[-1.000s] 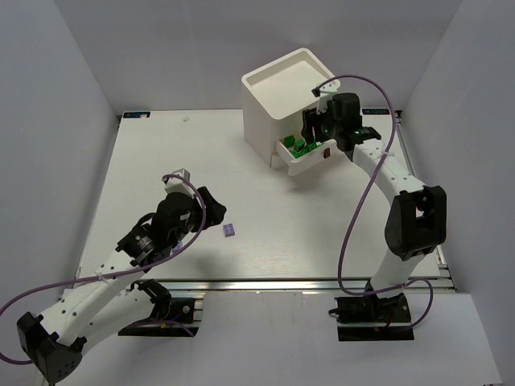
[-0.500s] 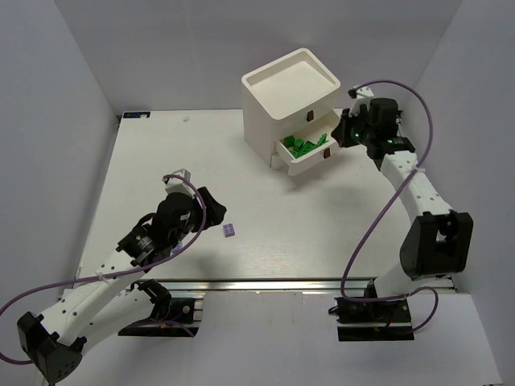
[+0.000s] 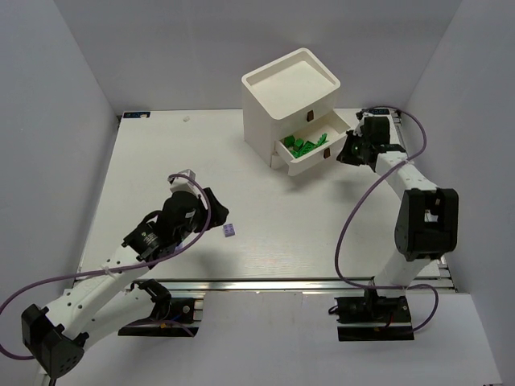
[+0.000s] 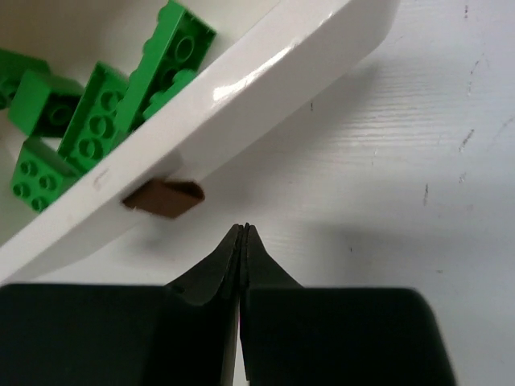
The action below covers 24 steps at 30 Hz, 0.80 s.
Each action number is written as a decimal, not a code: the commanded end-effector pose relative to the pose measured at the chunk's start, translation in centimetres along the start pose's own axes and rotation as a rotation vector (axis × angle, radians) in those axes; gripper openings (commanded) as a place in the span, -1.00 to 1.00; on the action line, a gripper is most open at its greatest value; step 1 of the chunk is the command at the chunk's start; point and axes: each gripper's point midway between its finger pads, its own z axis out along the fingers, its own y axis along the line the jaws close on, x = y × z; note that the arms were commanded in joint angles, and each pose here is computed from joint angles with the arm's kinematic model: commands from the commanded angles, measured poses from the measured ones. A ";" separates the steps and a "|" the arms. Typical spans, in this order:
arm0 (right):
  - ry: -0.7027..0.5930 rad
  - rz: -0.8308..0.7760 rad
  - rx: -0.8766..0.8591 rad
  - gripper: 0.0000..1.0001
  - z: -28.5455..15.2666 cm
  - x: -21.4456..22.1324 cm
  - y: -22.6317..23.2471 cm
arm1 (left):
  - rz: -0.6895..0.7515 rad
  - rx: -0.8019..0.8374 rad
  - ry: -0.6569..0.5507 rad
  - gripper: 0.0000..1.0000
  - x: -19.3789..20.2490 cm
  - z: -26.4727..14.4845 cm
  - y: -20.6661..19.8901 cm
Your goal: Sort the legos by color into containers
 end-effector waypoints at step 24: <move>-0.023 0.164 -0.463 -1.00 6.4 -7.4 8.9 | -0.001 -0.001 0.043 0.57 -0.7 1.6 -2.2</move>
